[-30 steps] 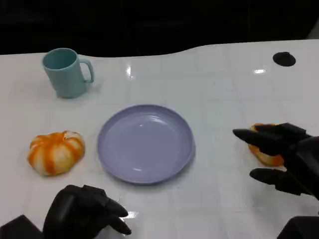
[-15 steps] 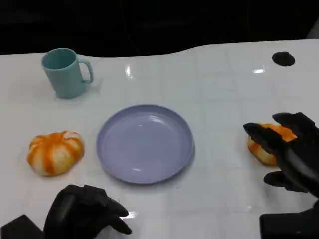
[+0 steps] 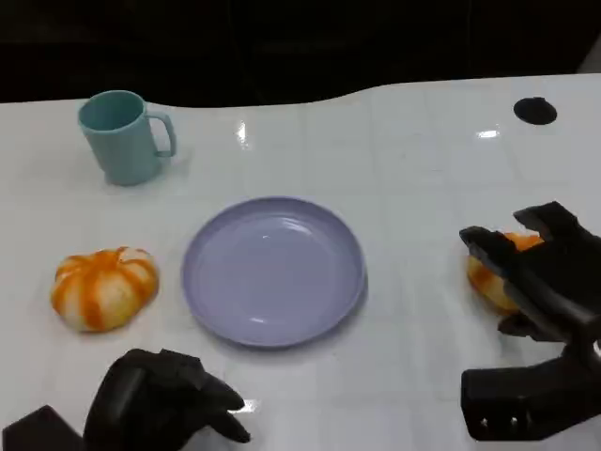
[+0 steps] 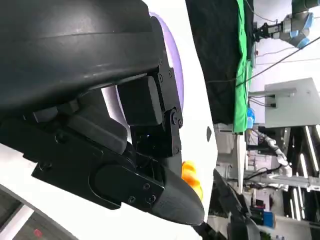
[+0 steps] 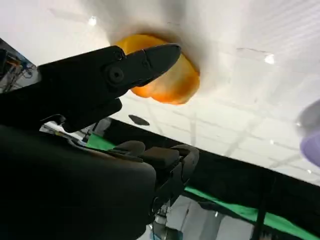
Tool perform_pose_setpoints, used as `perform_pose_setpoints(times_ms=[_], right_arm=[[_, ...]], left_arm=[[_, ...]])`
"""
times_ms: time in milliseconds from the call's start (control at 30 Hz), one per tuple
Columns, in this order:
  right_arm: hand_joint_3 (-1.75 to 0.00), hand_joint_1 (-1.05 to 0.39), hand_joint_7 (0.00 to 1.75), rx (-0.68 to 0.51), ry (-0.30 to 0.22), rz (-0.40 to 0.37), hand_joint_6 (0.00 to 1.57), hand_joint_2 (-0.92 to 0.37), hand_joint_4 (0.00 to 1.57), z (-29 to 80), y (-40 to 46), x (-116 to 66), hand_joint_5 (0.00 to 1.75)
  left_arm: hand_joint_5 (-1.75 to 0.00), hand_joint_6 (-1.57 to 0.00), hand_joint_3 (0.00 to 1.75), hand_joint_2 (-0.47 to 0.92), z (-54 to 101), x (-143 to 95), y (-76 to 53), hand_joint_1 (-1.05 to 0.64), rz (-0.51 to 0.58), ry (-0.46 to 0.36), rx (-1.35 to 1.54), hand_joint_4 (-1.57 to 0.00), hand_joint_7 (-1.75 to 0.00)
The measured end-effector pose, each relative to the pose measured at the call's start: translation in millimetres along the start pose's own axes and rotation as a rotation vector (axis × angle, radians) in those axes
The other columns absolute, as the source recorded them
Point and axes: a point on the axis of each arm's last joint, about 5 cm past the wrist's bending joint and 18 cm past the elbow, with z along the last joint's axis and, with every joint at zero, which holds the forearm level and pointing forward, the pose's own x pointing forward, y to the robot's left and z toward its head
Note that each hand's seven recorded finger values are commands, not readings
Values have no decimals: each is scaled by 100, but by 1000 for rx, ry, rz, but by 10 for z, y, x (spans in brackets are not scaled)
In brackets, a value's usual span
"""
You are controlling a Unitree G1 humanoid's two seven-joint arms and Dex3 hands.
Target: Grasp the bread from the table and place it into the plate.
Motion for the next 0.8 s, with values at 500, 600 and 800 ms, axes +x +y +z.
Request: perform_pose_setpoints(times_ms=[500, 600, 800], right_arm=[[-1, -52, 0, 12, 82, 112, 33, -84, 21, -61, 202, 276, 18], [-1, -54, 0, 3, 95, 147, 34, -86, 24, -74, 248, 306, 15], [0, -39, 3, 3, 126, 165, 55, -91, 60, -103, 280, 394, 11]], left_arm=[[-53, -157, 0, 89, 4, -1, -1, -105, 0, -6, 2, -151, -25], [-53, -157, 0, 89, 11, 0, -3, -105, -1, -9, 4, -151, -26], [-53, -157, 0, 89, 6, -14, -7, -105, 4, -7, 3, -151, -26]])
